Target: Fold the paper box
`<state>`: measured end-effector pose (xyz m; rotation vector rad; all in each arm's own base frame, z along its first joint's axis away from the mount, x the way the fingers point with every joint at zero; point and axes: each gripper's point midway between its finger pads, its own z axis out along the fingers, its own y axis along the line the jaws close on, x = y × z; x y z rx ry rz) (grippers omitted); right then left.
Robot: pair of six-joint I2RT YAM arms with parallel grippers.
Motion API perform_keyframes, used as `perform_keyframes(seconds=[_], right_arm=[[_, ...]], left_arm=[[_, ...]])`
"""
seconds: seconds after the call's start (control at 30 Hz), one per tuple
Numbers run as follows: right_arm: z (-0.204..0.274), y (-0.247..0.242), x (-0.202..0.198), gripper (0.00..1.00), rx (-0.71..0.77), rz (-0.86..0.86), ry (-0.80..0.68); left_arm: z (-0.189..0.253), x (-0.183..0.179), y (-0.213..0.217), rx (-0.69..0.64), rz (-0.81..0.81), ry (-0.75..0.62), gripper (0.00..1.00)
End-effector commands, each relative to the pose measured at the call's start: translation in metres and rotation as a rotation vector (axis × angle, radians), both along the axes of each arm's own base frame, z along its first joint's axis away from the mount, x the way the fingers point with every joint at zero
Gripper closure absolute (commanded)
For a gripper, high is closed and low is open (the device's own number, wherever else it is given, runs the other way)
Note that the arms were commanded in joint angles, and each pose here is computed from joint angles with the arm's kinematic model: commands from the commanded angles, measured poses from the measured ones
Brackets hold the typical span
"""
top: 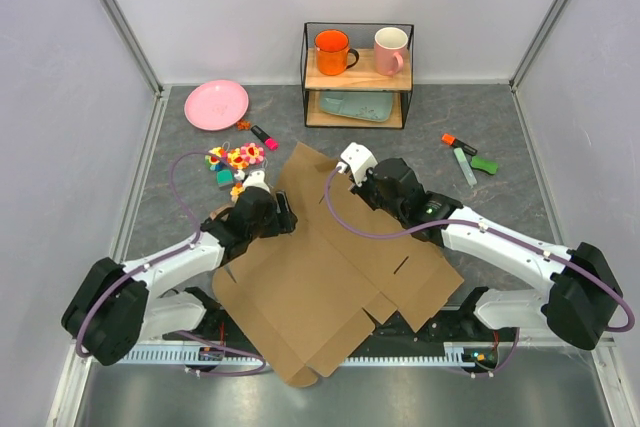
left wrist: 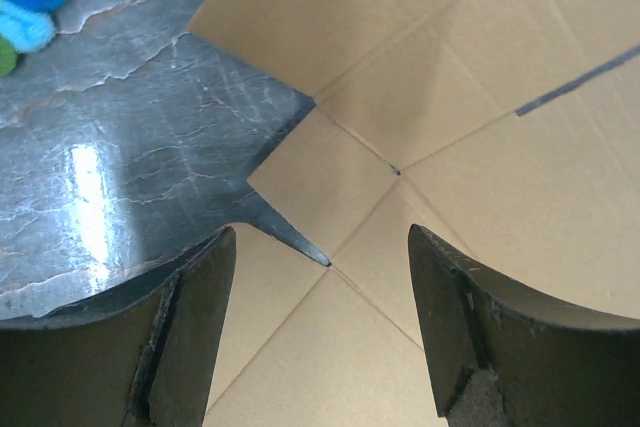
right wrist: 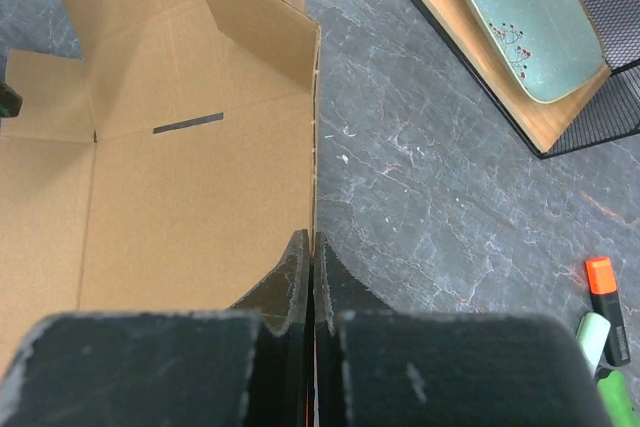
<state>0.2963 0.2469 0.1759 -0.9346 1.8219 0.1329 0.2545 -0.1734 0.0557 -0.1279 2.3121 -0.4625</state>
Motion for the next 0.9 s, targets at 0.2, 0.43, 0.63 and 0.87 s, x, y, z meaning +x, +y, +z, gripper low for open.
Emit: perform_keyframes(seconds=[0.2,0.43,0.63,0.87], right_arm=[[0.022,0.011,-0.001,1.00,0.065,0.032,-0.022],[0.025,0.012,-0.002,1.00,0.075,0.037,-0.026],[0.023,0.010,0.000,1.00,0.071,0.018,-0.030],[0.012,0.016,0.008,1.00,0.104,0.025,0.058]], left_arm=[[-0.010,0.018,-0.010,-0.150,0.025,0.049,0.24],[-0.024,0.017,-0.017,-0.194,0.008,0.094,0.27],[-0.018,0.012,-0.026,-0.247,-0.052,0.054,0.50],[-0.012,0.000,-0.036,-0.319,-0.118,0.021,0.75]])
